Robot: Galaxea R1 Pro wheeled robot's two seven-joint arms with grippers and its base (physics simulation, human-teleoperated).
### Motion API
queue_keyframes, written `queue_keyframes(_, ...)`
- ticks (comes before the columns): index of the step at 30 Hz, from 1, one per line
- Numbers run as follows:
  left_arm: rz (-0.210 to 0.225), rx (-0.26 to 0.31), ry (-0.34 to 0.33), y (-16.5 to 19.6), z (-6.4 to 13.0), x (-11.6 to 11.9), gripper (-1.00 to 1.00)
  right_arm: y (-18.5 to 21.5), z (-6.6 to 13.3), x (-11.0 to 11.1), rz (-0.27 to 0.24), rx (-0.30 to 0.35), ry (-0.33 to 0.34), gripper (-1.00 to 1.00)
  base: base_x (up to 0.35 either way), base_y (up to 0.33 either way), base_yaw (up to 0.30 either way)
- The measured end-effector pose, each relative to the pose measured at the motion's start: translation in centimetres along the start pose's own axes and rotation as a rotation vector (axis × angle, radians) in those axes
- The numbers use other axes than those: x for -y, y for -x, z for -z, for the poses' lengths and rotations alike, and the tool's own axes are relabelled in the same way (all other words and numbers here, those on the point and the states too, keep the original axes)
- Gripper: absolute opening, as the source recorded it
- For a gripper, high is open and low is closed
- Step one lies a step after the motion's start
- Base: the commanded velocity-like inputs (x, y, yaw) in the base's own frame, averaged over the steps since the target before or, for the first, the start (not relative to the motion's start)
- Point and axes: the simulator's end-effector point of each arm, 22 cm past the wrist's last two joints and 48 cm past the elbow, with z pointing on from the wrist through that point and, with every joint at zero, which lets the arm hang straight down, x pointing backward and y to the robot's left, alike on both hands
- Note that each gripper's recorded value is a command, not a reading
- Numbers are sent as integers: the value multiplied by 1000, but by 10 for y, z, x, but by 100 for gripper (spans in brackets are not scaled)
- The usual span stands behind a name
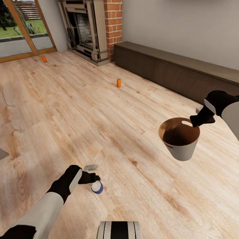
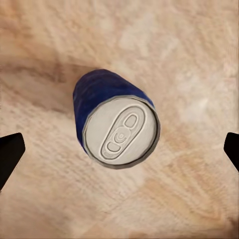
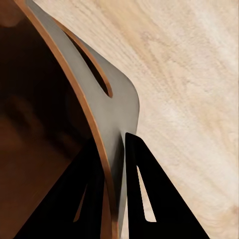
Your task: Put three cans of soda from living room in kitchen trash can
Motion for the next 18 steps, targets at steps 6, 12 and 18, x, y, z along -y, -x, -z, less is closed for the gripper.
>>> queue_keyframes(6,0,4,0,1,-2,0,100,-1,-7,-1,4,-10,-4,-100,24,0,0)
queue_keyframes(12,6,-25,3,-9,-16,-4,100,-6,-29,-5,10,-41,-6,-100,3,0,0)
queue_keyframes(18,11,-44,4,-16,-26,-7,100,-9,-44,-8,13,-61,-5,-100,0,0,0)
